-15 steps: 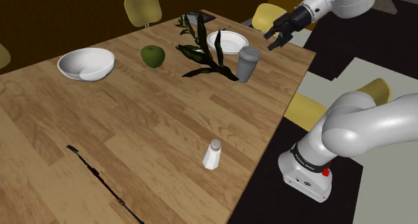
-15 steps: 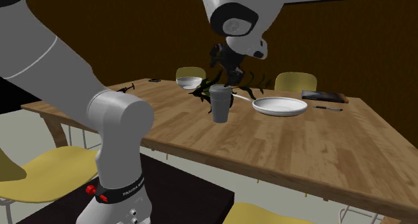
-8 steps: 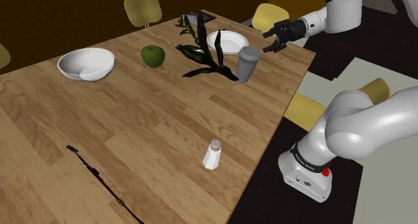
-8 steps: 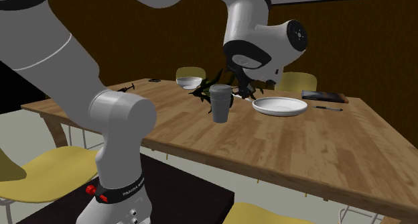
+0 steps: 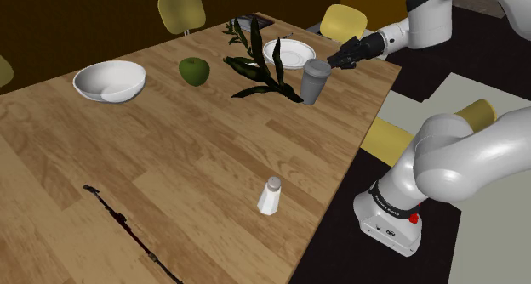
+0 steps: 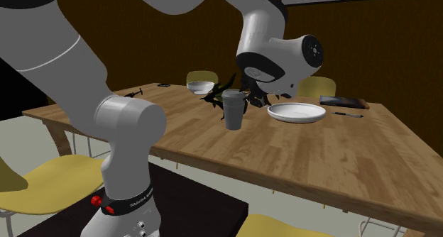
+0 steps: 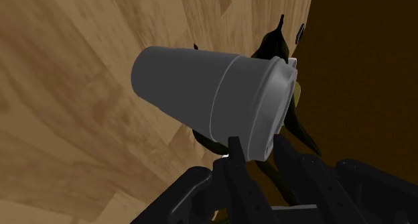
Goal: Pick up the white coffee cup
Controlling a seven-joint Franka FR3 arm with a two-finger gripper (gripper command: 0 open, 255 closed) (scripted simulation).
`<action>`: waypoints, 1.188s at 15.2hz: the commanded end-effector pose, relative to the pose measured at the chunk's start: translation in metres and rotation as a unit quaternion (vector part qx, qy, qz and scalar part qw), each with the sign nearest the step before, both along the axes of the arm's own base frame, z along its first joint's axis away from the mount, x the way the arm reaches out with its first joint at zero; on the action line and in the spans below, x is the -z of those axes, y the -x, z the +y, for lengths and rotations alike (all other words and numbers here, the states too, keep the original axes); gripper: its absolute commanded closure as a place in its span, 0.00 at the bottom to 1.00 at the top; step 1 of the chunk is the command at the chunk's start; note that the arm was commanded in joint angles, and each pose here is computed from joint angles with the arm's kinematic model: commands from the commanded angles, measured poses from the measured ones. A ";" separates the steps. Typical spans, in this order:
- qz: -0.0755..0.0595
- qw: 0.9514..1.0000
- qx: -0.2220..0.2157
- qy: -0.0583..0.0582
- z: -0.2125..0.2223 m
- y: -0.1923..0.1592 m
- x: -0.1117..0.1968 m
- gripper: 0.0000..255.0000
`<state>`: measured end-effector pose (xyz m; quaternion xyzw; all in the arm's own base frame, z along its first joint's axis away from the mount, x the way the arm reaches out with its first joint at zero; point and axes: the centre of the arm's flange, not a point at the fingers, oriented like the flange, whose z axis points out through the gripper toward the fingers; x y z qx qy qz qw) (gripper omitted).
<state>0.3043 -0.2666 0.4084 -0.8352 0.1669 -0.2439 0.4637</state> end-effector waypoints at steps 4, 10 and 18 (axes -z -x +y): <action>0.000 1.000 0.000 0.000 0.000 0.000 0.000 1.00; 0.000 1.000 0.000 0.000 0.000 0.001 -0.016 1.00; 0.000 1.000 0.000 0.000 0.000 0.001 -0.058 1.00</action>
